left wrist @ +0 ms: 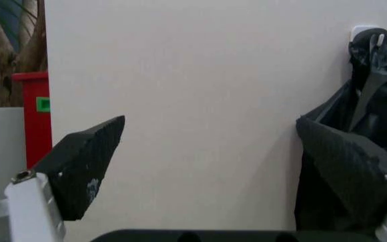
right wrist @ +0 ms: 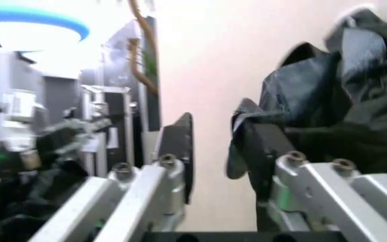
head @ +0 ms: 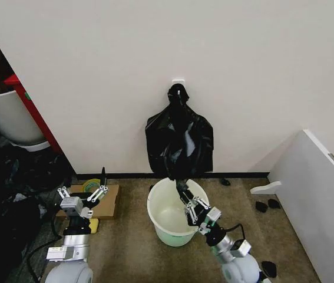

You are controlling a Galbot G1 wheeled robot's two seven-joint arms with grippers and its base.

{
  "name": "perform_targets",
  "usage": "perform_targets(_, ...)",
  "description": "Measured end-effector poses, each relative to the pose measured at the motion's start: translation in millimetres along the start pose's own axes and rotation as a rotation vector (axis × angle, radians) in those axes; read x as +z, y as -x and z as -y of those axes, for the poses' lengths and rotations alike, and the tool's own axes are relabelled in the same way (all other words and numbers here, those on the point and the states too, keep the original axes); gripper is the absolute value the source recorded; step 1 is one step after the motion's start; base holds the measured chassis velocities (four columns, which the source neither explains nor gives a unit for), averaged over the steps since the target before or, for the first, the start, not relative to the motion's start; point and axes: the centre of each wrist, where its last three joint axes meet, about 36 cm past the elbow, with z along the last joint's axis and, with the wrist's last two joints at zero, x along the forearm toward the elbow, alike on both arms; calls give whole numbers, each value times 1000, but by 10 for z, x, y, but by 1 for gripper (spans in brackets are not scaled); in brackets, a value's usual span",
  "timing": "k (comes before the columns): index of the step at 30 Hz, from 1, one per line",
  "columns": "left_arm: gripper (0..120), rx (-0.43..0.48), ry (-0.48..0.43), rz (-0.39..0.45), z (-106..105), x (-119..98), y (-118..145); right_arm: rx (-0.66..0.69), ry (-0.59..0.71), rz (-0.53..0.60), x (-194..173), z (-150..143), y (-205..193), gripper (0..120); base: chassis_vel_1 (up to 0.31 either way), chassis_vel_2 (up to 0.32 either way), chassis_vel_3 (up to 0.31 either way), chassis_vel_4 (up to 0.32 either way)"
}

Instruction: Place the garbage bag over the trash bin.

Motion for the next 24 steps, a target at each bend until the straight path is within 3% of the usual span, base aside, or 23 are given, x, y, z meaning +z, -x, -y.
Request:
perform_targets(1,100,0,0,0,0,0,0,0,0,0,0,0,0,27,0,0,0,0)
perform_targets(4,100,2,0,-5,7,33,2,15,-70,-46,44,-5,-123,41,0,0,0,0)
perform_targets(6,100,5,-3,-7,26,56,7,125,-226,-165,96,-37,-197,51,0,0,0,0)
perform_targets(7,100,5,-3,-7,26,56,7,125,-226,-165,96,-37,-197,51,0,0,0,0)
perform_targets(10,100,10,-6,-11,52,80,10,281,-333,-313,124,-159,-271,62,0,0,0,0)
perform_targets(12,100,12,-9,-12,66,83,14,332,-323,-347,110,-221,-274,68,0,0,0,0)
perform_targets(16,100,7,-51,-29,125,58,29,607,-145,-467,-181,-471,16,84,0,0,0,0)
perform_targets(17,100,7,-51,-29,125,58,29,607,-145,-467,-181,-471,16,84,0,0,0,0)
perform_targets(19,100,6,-60,-30,144,57,47,674,-100,-467,-291,-467,123,97,0,0,0,0)
perform_targets(24,100,8,-62,-34,164,65,43,631,-260,-408,-267,-226,187,100,0,0,0,0)
